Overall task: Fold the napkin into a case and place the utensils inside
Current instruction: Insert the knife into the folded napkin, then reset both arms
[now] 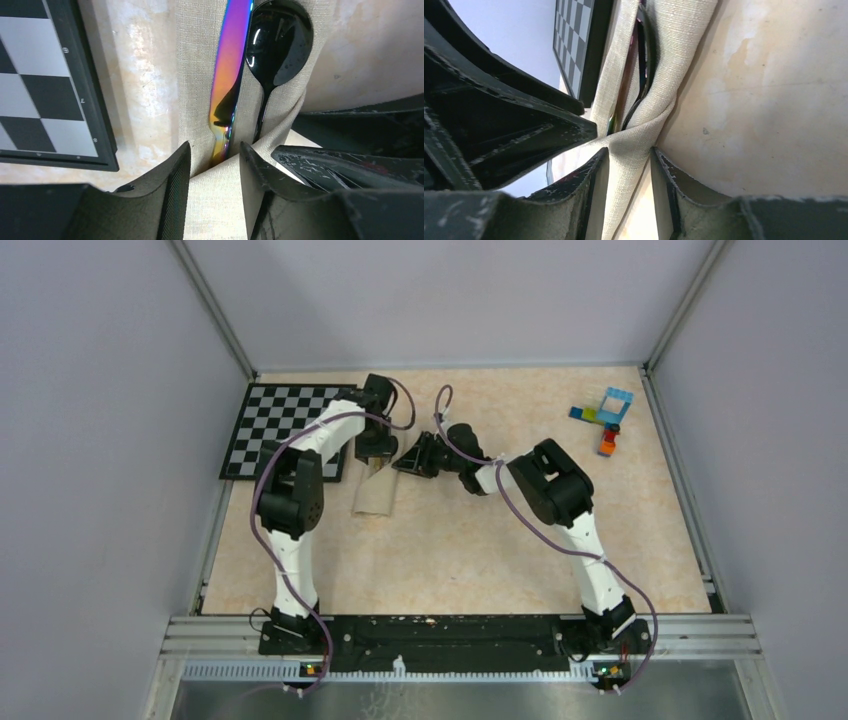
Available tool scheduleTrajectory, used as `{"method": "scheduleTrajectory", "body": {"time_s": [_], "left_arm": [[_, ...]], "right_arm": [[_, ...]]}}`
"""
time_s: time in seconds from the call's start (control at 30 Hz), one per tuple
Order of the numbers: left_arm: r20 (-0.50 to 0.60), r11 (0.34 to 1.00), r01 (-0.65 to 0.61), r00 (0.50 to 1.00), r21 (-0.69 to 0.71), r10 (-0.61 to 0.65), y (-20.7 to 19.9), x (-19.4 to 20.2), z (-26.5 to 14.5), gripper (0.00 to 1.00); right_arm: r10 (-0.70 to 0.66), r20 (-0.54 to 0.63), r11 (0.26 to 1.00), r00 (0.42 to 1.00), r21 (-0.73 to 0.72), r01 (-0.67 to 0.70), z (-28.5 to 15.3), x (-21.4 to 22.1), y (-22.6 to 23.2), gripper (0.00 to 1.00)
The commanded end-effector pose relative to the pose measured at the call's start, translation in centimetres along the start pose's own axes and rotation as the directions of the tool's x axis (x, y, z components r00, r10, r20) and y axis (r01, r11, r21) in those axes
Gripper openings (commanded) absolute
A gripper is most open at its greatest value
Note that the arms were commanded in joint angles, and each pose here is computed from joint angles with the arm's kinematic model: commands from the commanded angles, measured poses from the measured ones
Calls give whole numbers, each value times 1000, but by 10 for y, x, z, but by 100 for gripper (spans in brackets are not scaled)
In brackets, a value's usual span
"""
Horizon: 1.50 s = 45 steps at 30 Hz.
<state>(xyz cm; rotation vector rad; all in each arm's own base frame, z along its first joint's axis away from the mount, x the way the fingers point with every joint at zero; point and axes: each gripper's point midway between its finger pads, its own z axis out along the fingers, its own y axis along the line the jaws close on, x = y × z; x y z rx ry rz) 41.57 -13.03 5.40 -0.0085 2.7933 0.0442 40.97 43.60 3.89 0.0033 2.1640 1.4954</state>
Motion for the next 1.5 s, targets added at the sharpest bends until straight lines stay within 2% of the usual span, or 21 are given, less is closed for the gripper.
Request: {"method": "scheduleTrajectory", "body": {"time_s": [0.0, 0.17, 0.23, 0.3, 0.4, 0.5, 0.6, 0.7, 0.8, 0.83, 0.87, 0.9, 1.03, 1.17, 1.37, 1.47], "left_arm": [[158, 999, 18, 987, 28, -22, 1, -37, -59, 47], [293, 991, -5, 955, 134, -35, -1, -44, -119, 60], [398, 976, -36, 916, 214, -53, -7, -46, -153, 68], [480, 942, -89, 873, 324, -83, -17, -41, -193, 72], [591, 859, -198, 794, 473, -143, -31, -26, -259, 76], [699, 749, -346, 683, 564, -211, -39, -5, -334, 78], [760, 635, -474, 576, 610, -300, -41, 25, -402, 79], [789, 557, -563, 488, 611, -373, -34, 55, -457, 81], [817, 523, -630, 392, 574, -423, -21, 82, -506, 85], [823, 530, -635, 361, 562, -439, -16, 87, -517, 89], [826, 544, -630, 337, 555, -452, -10, 90, -526, 97], [829, 562, -619, 319, 550, -460, -4, 91, -532, 98], [850, 595, -615, 289, 517, -441, 4, 95, -546, 98], [855, 598, -622, 270, 505, -442, 7, 100, -553, 98], [858, 595, -638, 229, 490, -460, 13, 108, -568, 98], [858, 587, -644, 238, 490, -455, 10, 107, -568, 99]], "right_arm": [[-71, 19, 997, 997, -12, 72, -1, -9, 9, 39], [-137, 17, 990, 990, 36, 137, -36, -19, 30, 51], [-156, 10, 985, 988, 77, 155, -62, -21, 41, 55], [-185, -14, 972, 983, 144, 185, -92, -16, 48, 59], [-278, -39, 934, 960, 224, 280, -151, -9, 73, 63], [-377, -41, 876, 925, 309, 371, -216, -5, 96, 66], [-462, -8, 827, 887, 357, 435, -279, -11, 136, 69], [-525, 62, 784, 849, 422, 455, -343, -22, 179, 72], [-584, 142, 750, 799, 470, 465, -407, -29, 225, 73], [-602, 182, 748, 777, 470, 469, -427, -32, 243, 73], [-619, 227, 747, 752, 468, 473, -446, -35, 261, 74], [-631, 273, 747, 726, 468, 473, -465, -38, 279, 75], [-650, 433, 757, 625, 441, 482, -530, -41, 337, 76], [-644, 520, 765, 562, 433, 477, -565, -39, 359, 77], [-639, 565, 767, 521, 420, 485, -579, -37, 367, 78], [-646, 553, 764, 527, 456, 458, -581, -40, 360, 78]]}}
